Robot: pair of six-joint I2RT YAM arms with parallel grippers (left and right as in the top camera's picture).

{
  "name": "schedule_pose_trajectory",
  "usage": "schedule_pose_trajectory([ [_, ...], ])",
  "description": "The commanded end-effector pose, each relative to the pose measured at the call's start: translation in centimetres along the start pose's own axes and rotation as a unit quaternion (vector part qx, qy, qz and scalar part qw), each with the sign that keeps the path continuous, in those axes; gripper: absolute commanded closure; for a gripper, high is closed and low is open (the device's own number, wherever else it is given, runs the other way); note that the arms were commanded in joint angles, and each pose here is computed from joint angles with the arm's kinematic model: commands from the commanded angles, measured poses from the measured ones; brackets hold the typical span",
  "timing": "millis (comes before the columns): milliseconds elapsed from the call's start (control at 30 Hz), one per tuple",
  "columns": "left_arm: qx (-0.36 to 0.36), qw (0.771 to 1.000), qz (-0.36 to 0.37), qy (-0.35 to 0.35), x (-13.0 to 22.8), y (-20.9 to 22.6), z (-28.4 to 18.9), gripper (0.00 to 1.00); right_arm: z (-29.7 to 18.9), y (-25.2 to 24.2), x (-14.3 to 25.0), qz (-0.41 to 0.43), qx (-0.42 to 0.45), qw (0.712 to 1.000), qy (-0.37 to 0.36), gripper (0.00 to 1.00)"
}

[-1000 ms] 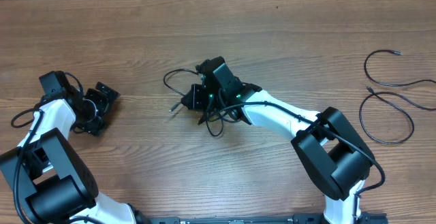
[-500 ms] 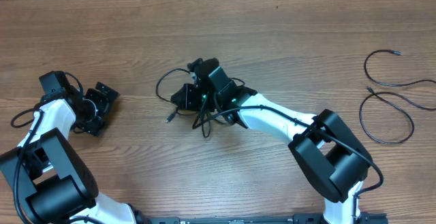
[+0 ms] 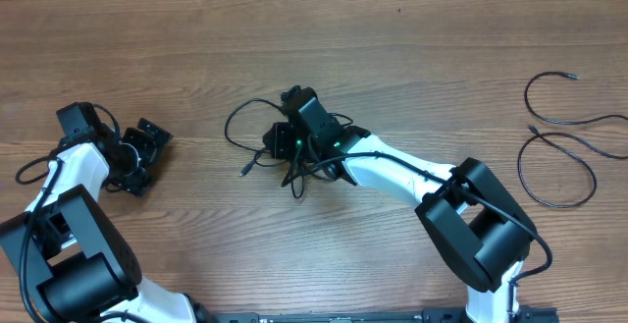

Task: Untangle cables
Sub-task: 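Grasp a cable in the pile with the right gripper and shift it left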

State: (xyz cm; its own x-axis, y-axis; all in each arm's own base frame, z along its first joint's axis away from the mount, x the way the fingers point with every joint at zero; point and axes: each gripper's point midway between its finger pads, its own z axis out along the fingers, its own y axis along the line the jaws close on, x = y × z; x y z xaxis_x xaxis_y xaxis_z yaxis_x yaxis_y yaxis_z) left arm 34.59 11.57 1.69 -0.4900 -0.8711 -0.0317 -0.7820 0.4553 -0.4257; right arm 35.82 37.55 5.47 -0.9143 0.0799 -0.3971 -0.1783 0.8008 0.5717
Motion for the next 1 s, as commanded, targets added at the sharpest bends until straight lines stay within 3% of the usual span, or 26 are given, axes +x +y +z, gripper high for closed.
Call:
schedule_pose_trajectory([
  [0, -0.044, 0.999, -0.006, -0.002, 0.2, 2.4, 1.0, 0.0, -0.1, -2.5, -1.1, -0.004, 0.064, 0.997, -0.038, 0.81],
  [433, -0.043, 0.999, -0.006, -0.002, 0.2, 2.4, 1.0, 0.0, -0.8, -6.7, 0.6, 0.0, 0.163, 0.987, -0.016, 0.79],
  [767, -0.043, 0.999, -0.006, -0.002, 0.2, 2.4, 1.0, 0.0, -0.3, -7.3, 1.0, 0.002, 0.168, 0.986, -0.01, 0.73],
  [833, -0.043, 0.999, -0.006, -0.002, 0.2, 2.4, 1.0, 0.0, -0.1, -6.8, 1.2, 0.003, 0.154, 0.988, -0.004, 0.67],
  [967, -0.027, 0.999, 0.001, -0.025, -1.0, 1.6, 1.0, 0.0, 0.4, -5.0, 1.3, 0.002, 0.108, 0.994, 0.008, 0.66],
])
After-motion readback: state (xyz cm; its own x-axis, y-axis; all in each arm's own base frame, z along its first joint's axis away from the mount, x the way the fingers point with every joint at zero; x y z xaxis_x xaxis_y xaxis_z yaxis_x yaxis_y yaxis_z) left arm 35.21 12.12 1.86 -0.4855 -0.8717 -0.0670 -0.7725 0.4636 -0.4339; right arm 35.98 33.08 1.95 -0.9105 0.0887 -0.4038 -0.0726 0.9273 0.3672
